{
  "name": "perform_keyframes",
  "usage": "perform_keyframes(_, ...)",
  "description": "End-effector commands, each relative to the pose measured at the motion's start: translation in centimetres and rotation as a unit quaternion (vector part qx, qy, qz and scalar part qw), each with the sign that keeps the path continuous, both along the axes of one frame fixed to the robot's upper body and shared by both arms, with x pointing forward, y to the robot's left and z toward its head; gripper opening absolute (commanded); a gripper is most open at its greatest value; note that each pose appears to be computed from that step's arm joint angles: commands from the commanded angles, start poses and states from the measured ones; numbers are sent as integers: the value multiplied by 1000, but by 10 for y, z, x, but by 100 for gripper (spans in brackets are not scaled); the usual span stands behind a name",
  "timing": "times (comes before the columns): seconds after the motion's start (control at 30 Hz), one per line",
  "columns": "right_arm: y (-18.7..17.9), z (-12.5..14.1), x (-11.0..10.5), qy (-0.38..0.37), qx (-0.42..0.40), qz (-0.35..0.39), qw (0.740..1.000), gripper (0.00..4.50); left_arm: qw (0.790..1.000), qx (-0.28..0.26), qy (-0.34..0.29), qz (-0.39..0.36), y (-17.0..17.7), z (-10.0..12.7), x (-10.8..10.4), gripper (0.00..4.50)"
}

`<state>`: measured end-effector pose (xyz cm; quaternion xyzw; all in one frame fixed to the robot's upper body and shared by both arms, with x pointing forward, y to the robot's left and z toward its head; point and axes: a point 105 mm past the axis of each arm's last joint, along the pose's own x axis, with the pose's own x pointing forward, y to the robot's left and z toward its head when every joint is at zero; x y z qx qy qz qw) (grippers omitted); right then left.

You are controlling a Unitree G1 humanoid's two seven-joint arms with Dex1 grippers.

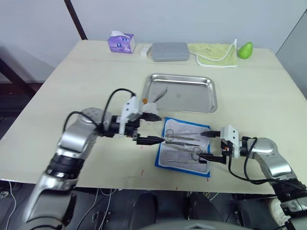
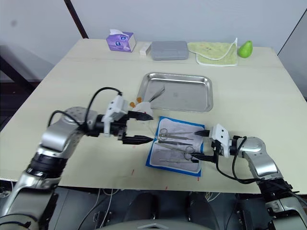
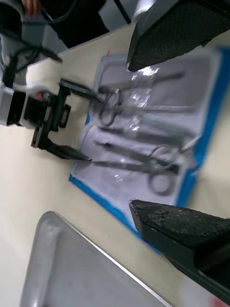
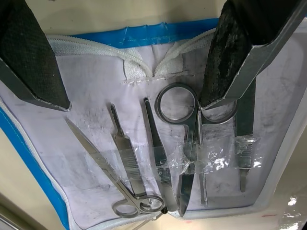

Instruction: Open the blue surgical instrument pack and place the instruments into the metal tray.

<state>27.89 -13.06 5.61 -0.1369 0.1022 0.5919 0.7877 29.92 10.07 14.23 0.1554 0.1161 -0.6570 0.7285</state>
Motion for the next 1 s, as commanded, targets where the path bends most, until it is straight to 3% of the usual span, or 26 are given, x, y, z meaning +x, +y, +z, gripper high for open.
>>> perform_keyframes(0.03, -1, -26, -11, 49, -18, 1, 999, 450, 1000, 23, -16, -12, -5, -6, 9, 378)
perform_keyframes(0.1, 0, -27, -11, 51, -15, 2, 999, 450, 999, 33, -18, -7, -8, -10, 17, 303)
perform_keyframes(0.13, 0, -28, -11, 52, -13, 1, 999, 450, 999, 42, -21, -8, -9, -13, 20, 236)
perform_keyframes(0.17, 0, -29, -11, 52, -10, -1, 999, 450, 999, 46, -24, -10, -12, -15, 23, 215)
perform_keyframes(0.53, -2, -34, -11, 50, 2, -7, 999, 450, 995, 84, -40, -26, -25, -27, 39, 215)
perform_keyframes(1.0, -1, -32, -11, 42, 8, -4, 999, 450, 991, 116, -43, -44, -30, -37, 39, 215)
